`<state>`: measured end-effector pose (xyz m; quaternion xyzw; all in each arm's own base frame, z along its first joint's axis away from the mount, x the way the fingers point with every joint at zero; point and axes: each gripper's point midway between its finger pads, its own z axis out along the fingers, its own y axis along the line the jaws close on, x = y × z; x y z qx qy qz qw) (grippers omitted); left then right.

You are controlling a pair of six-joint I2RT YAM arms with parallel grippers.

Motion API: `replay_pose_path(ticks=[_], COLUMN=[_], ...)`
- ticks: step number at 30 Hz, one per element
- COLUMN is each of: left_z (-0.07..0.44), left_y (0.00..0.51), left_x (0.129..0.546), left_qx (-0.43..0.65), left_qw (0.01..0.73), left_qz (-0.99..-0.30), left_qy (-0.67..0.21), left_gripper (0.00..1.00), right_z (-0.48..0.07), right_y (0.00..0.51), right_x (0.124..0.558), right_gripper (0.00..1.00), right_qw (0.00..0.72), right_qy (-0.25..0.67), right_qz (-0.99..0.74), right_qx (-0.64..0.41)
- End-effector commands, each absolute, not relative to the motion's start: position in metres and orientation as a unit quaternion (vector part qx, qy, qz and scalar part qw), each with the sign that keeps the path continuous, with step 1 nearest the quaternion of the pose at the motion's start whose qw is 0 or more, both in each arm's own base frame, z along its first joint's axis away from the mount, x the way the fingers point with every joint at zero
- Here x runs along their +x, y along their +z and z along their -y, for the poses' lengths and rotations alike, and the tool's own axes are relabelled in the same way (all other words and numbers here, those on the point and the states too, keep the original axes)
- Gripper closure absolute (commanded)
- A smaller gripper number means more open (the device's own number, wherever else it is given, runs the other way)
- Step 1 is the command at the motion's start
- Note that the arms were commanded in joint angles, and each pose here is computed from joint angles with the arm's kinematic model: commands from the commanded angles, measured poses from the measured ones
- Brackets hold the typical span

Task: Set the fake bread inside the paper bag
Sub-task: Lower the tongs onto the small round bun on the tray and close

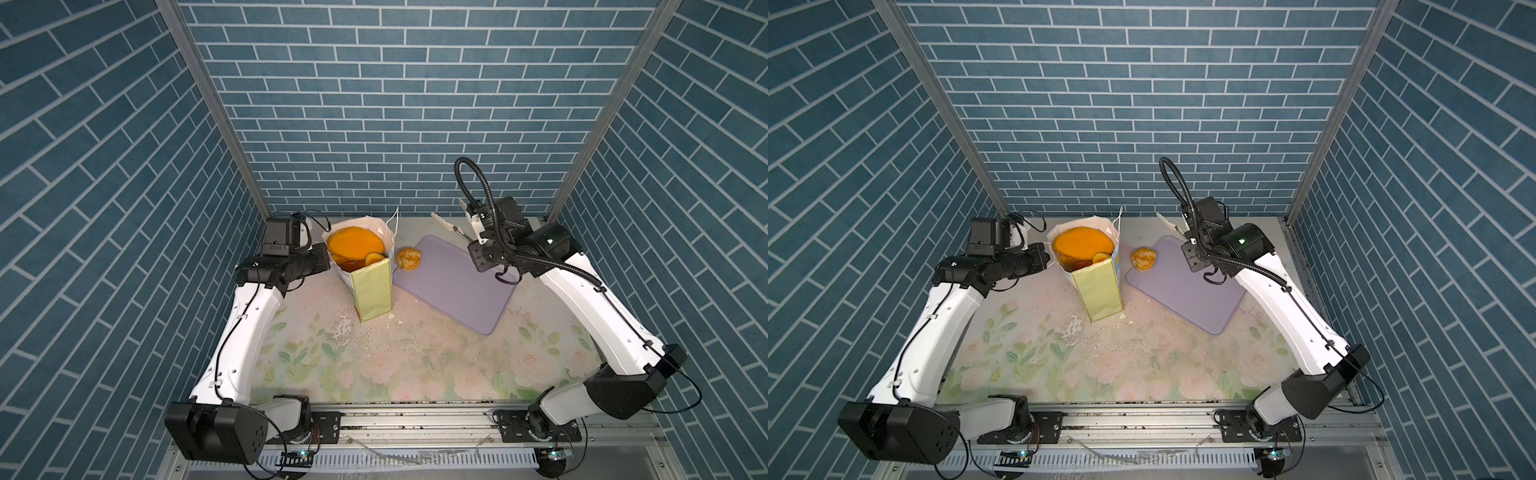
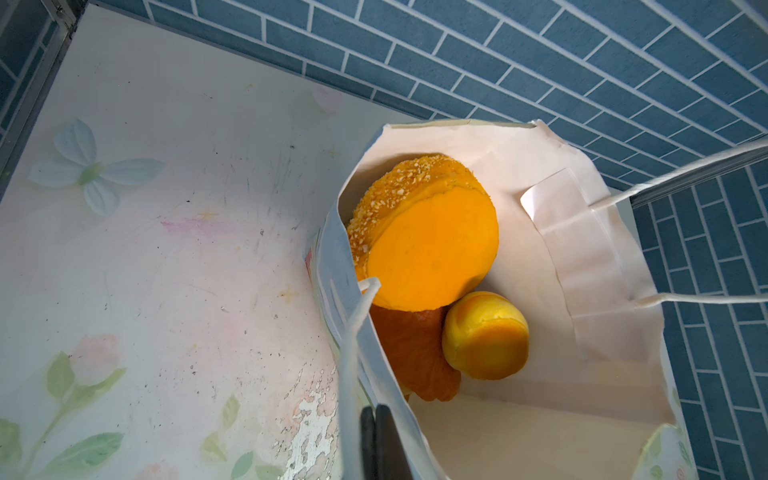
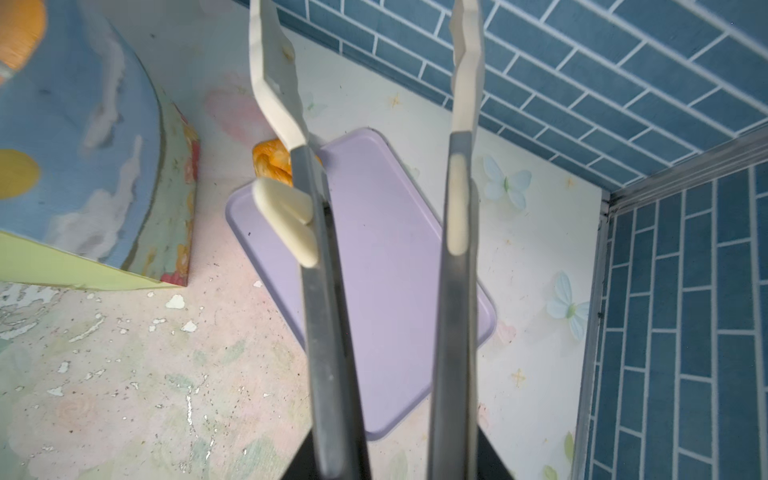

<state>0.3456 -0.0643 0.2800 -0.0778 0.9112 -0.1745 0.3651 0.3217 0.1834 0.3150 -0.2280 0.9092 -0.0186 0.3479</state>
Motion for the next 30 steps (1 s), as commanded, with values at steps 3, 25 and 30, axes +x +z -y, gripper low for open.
replay_pose_path(ticks=[3, 25, 30], left_z=[0.063, 0.056, 0.057], left_y=[0.291, 0.294, 0.290], left_x=[0.344, 0.341, 0.343], left_qx=[-0.074, -0.082, -0.081], left_qw=[0.374, 0.368, 0.362], left_qz=[-0.909, -0.914, -0.917], left_qy=[-0.167, -0.147, -0.148], left_gripper=[0.95, 0.95, 0.95], right_z=[-0.207, -0.254, -0.266], right_y=[0.291, 0.200, 0.192], right_x=[0.346, 0.406, 0.408], right_gripper=[0.61, 0.61, 0.60], right_qw=[0.342, 0.255, 0.236], right_qy=[0.038, 0.077, 0.096], right_qz=[-0.919, -0.937, -0.939], right_qx=[-0.195, -0.224, -0.231])
